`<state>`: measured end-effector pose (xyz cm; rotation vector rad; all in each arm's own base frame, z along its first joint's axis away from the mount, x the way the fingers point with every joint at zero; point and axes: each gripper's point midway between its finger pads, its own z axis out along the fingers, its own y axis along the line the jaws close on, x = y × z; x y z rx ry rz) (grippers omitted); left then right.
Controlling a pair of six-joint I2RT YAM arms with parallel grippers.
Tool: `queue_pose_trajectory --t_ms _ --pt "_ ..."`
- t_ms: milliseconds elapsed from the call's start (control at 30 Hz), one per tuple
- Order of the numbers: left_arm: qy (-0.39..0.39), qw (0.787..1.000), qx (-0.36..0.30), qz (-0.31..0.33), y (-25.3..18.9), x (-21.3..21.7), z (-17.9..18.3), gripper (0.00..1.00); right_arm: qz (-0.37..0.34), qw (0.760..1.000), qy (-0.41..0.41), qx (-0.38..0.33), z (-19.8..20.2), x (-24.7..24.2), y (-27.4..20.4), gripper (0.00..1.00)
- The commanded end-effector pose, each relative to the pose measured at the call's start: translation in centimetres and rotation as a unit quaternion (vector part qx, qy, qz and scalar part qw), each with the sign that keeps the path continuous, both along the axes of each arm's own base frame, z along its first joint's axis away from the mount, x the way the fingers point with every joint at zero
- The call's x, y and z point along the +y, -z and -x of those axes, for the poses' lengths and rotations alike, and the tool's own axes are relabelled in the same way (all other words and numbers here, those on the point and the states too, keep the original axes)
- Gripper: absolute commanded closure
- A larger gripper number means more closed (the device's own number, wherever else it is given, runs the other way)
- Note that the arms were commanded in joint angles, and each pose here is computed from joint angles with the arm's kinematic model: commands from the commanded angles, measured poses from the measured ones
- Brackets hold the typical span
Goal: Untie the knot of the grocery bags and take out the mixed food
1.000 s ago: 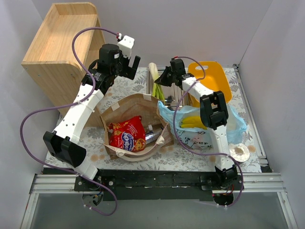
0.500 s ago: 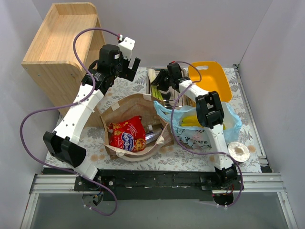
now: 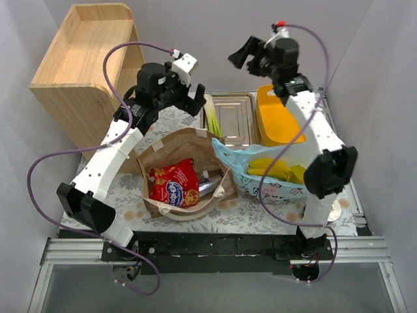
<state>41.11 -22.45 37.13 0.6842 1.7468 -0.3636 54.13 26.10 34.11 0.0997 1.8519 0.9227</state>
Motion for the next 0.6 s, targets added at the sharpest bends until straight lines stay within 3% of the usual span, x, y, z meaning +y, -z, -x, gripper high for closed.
queue_pose_trajectory --t_ms 0,67,100,167,200,267,367,400,433,533,567 --pt "0.194 0.978 -0.025 0.065 -3.4 -8.3 6.6 0.04 0.118 0.978 0.044 -0.165 5.0 -7.8 -10.3 0.03" --pt "0.249 0.966 -0.035 0.054 -3.5 -11.0 8.2 0.03 0.158 0.957 0.058 -0.237 9.4 -10.5 -14.4 0.02" --pt "0.289 0.955 -0.033 0.057 -3.6 -12.9 10.2 0.02 0.217 0.944 0.052 -0.242 10.0 -11.5 -11.8 0.02" --pt "0.327 0.943 -0.028 0.056 -3.5 -14.3 11.9 0.02 0.234 0.922 0.063 -0.302 15.2 -13.1 -14.6 0.02" --pt "0.351 0.935 -0.017 0.056 -2.9 -15.4 13.0 0.02 0.262 0.916 0.053 -0.298 16.2 -13.4 -12.6 0.02" --pt "0.376 0.925 -0.004 0.050 -2.1 -16.5 14.5 0.02 0.285 0.901 0.043 -0.323 20.5 -14.3 -13.1 0.05" --pt "0.400 0.915 0.024 0.037 0.2 -17.8 15.6 0.02 0.299 0.902 -0.007 -0.313 25.4 -14.3 -10.6 0.19" --pt "0.404 0.914 0.029 0.037 0.6 -18.1 15.7 0.02 0.302 0.900 -0.022 -0.313 26.6 -14.2 -10.0 0.29" --pt "0.404 0.913 0.038 0.032 1.5 -18.5 15.5 0.02 0.301 0.899 -0.054 -0.313 27.8 -13.6 -8.8 0.33" --pt "0.405 0.913 0.044 0.026 2.5 -19.9 15.1 0.02 0.321 0.882 -0.118 -0.325 32.1 -13.2 -6.6 0.49" --pt "0.408 0.911 0.044 0.025 2.6 -20.4 15.2 0.02 0.341 0.862 -0.127 -0.352 33.5 -13.4 -6.6 0.52"
